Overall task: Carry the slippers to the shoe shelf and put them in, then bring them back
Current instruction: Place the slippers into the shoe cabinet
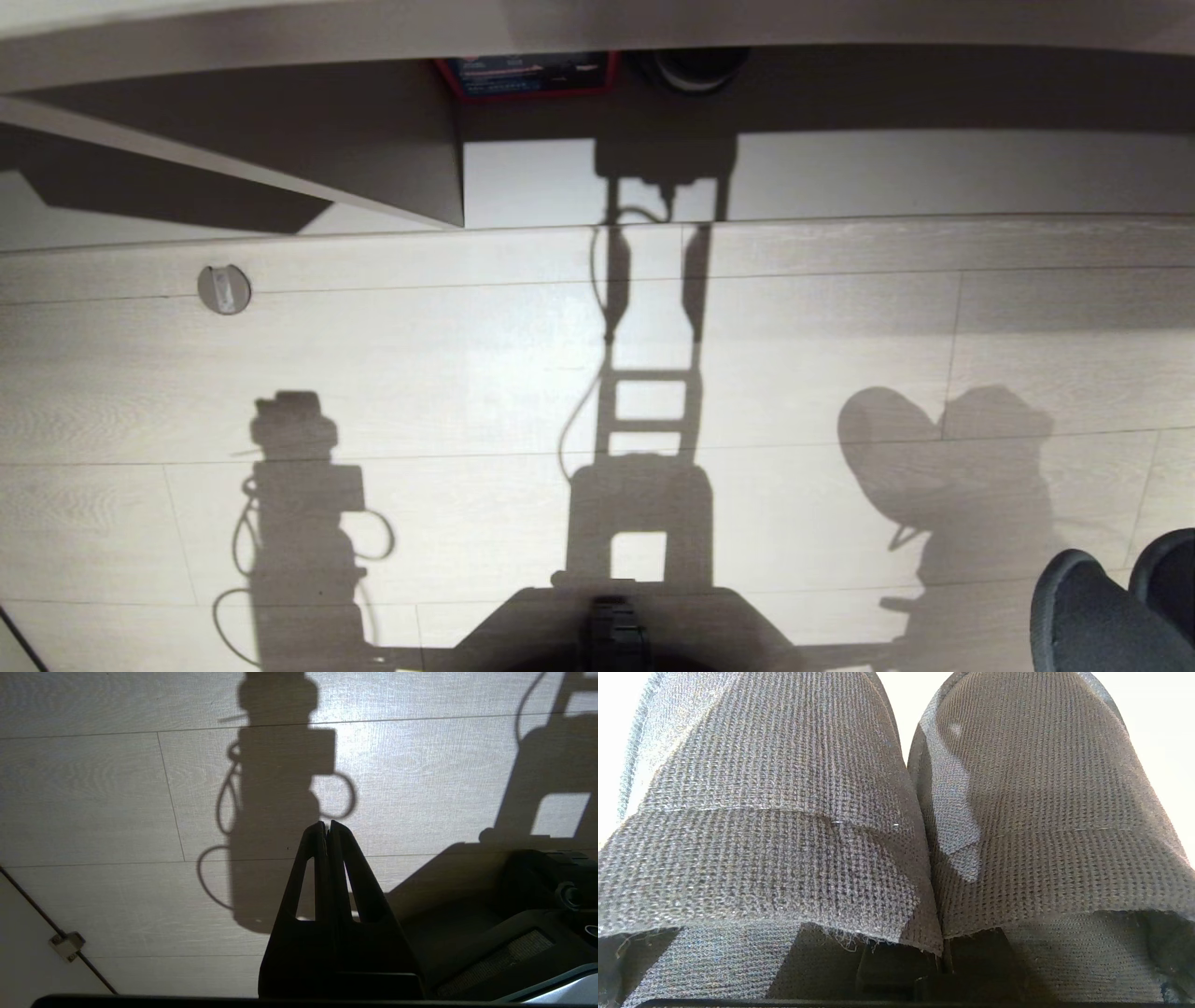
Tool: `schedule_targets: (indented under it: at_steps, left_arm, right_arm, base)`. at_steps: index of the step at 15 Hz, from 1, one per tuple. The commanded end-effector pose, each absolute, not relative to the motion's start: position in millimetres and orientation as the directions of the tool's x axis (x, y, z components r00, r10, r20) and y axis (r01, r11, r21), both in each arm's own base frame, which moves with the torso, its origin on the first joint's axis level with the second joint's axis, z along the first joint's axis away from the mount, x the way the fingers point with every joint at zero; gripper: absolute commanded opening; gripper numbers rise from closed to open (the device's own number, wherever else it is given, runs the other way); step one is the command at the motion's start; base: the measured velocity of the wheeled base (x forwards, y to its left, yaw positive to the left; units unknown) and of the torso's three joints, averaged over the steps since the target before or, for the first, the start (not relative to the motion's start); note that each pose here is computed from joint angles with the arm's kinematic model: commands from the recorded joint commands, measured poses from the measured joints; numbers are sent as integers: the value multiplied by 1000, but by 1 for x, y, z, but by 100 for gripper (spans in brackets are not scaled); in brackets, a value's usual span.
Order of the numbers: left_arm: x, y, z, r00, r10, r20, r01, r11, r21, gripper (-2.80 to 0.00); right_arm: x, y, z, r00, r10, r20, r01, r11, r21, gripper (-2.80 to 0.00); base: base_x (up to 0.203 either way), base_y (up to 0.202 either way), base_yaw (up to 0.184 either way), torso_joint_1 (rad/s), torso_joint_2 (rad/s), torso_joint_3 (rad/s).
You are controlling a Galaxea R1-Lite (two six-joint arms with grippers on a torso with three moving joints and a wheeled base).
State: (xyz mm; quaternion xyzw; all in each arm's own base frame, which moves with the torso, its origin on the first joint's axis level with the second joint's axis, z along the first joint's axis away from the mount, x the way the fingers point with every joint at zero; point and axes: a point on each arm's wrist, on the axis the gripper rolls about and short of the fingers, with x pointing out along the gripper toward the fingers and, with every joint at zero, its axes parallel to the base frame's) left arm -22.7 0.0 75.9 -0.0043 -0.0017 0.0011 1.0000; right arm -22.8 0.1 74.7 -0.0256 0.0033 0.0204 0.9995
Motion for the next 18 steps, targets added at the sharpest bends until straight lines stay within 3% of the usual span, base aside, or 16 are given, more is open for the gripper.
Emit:
schedule_targets:
  at_steps: [1,12,18]
  left_arm:
    - [-23,0,76,1000,3,5,-3,1000,-9,-280]
    - [-23,0,76,1000,3,5,-3,1000,-9,-280]
    - [-23,0,76,1000,3,5,-3,1000,-9,-280]
  right_arm:
    - [-23,0,75,999,41,-6,-42,998,-52,-280]
    - [-23,0,78,1000,17,7,-17,1000,-17,-280]
    - [-10,0,124,999,14,30,-14,1000,23,-280]
  base:
    - [0,0,0,0,0,0]
    - [0,0,0,0,0,0]
    - [0,0,0,0,0,0]
